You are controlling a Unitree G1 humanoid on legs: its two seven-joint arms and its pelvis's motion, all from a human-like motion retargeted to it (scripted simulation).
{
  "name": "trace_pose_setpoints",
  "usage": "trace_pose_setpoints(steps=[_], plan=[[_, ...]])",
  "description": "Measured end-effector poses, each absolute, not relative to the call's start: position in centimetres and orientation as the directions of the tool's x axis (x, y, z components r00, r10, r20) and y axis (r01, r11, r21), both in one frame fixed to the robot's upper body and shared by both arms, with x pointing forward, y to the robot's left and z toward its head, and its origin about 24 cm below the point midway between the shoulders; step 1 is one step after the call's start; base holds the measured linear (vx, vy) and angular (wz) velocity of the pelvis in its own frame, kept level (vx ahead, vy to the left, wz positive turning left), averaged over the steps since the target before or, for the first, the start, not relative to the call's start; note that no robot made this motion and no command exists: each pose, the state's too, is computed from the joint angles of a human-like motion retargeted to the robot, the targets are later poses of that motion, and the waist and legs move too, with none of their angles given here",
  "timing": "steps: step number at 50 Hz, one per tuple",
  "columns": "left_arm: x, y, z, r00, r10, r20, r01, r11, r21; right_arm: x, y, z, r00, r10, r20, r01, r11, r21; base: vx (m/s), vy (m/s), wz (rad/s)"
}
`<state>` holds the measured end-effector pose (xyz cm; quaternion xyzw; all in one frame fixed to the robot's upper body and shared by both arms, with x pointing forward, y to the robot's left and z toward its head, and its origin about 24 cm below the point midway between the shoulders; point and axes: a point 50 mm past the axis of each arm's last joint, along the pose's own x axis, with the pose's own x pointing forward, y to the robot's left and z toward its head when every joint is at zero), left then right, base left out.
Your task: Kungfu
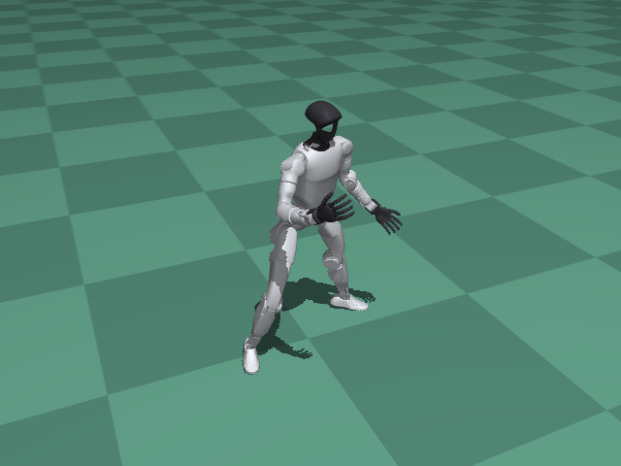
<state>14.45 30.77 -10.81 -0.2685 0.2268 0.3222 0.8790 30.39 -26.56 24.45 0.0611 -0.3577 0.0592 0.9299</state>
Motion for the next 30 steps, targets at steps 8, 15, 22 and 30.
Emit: trace_pose_setpoints(steps=[8,15,22,30], plan=[[25.1,8.7,-7.5,0.987,0.022,-0.159,-0.157,-0.067,-0.985,11.3,-34.7,36.6,0.212,0.01,0.977,0.485,0.867,-0.114,-0.53,-0.71,0.11],[32.3,4.4,4.0,0.87,-0.297,0.394,0.43,0.061,-0.901,6.5,-28.9,39.6,0.001,0.308,0.952,0.758,0.62,-0.202,-0.39,0.08,-0.46],[35.3,4.2,10.2,0.764,-0.332,0.553,0.606,0.078,-0.791,6.3,-27.6,38.8,0.038,0.376,0.926,0.937,0.309,-0.164,-0.1,0.22,0.36],[36.0,5.0,11.4,0.77,-0.325,0.549,0.616,0.154,-0.772,6.7,-28.2,38.5,0.014,0.329,0.944,0.94,0.318,-0.124,0.11,0.14,0.05]])
